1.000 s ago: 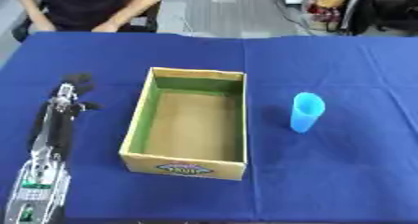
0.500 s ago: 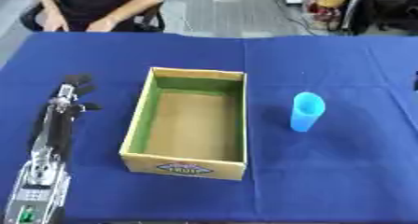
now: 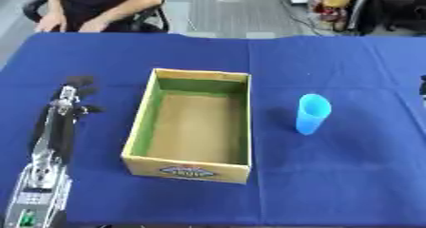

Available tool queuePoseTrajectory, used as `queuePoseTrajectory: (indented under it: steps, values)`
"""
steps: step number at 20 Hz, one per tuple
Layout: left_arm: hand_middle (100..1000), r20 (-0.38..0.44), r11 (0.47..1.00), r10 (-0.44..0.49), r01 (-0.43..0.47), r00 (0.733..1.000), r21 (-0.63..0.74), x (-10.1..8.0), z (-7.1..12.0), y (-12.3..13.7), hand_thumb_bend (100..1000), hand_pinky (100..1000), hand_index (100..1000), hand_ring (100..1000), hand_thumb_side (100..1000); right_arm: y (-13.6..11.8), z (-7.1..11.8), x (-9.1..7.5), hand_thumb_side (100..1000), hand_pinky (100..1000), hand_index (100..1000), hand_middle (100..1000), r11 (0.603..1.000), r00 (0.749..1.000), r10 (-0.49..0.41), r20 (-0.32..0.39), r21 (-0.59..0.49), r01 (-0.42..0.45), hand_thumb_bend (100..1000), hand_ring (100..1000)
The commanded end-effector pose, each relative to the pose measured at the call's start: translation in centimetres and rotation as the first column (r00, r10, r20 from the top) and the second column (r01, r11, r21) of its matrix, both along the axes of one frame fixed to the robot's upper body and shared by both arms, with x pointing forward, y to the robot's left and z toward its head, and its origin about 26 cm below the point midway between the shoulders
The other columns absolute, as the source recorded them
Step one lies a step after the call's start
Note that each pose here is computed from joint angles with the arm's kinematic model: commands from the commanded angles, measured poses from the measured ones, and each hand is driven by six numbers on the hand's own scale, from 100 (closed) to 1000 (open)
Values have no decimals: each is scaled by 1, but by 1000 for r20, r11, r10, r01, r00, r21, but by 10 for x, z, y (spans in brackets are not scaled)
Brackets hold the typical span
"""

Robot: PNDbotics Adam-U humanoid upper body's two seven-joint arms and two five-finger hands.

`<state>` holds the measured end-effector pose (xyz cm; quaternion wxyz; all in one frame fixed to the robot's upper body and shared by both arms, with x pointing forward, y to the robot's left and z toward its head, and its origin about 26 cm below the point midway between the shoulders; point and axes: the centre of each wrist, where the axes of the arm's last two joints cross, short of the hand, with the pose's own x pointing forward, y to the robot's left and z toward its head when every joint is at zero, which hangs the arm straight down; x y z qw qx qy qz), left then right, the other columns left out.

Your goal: Pick up objects on the table and place them in the box.

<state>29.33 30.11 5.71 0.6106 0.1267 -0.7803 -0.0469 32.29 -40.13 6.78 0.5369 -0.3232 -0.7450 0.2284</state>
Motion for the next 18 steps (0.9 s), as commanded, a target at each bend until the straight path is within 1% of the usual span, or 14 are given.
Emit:
queuePoseTrajectory:
  steps: [1,18]
  values:
    - [832,24,1000,-4,3,1000,18,2,8,2,430,604,841,818,1000,-5,12,2,827,837,901,782,1000,1000,3,22,-26,-2,176,784]
    - [833,23,1000,-8,7,1000,19,2,7,2,428,605,840,818,1000,-5,13,3,821,843,901,781,999,1000,9,15,-39,-8,177,794]
